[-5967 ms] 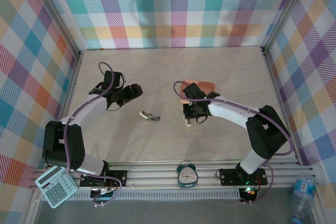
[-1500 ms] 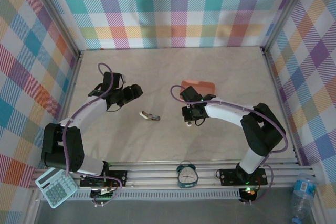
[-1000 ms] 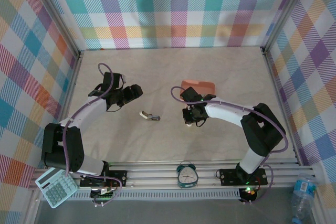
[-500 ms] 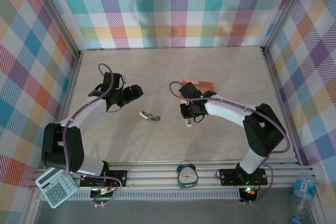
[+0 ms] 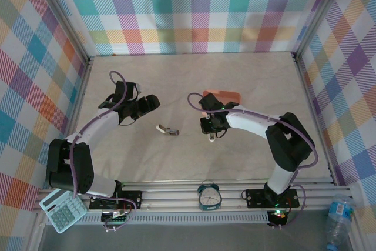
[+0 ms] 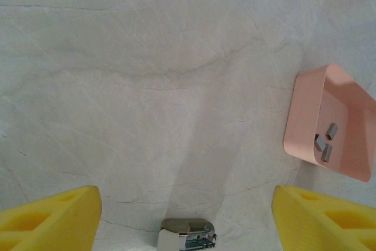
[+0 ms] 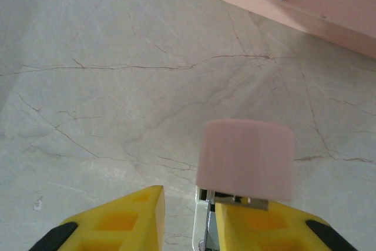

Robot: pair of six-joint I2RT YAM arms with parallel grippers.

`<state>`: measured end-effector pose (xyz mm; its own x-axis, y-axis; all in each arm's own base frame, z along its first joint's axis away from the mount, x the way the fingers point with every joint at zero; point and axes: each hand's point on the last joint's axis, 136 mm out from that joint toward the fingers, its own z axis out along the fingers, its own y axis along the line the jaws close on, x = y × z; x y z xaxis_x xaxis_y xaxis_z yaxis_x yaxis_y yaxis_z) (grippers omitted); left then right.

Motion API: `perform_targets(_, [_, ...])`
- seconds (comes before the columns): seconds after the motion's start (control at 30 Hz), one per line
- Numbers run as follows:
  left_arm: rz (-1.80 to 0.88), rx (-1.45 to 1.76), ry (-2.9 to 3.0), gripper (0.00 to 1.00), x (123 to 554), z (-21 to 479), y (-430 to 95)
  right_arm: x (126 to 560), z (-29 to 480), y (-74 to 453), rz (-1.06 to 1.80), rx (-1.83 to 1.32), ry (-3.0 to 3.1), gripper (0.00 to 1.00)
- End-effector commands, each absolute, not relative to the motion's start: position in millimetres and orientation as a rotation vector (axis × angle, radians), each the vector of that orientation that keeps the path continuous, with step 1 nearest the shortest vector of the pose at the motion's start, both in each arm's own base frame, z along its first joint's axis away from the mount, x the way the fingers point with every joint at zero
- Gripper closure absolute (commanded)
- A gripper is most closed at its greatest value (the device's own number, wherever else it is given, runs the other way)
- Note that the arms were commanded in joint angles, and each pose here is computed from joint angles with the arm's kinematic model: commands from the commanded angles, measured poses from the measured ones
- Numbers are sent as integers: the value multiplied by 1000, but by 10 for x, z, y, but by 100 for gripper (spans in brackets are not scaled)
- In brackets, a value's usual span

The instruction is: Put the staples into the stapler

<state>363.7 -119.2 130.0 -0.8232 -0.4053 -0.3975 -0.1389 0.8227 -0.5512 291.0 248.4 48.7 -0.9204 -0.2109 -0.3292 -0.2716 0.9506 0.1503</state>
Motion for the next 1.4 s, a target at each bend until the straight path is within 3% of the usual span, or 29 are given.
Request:
perform_targets(0.0, [-700,-400,2464,24,3644,1369,-1158,2972,495,2550,308,-371,2782,71])
perform_targets(0.63, [-695,-399,2464,24,3627,1364,-1149,2726,470,2413,298,-368,2865,75])
perform_targets(1.37, [-731,-363,2476,24,3716,1561,-1248,3042,1462,2048,437,-238,2738,70])
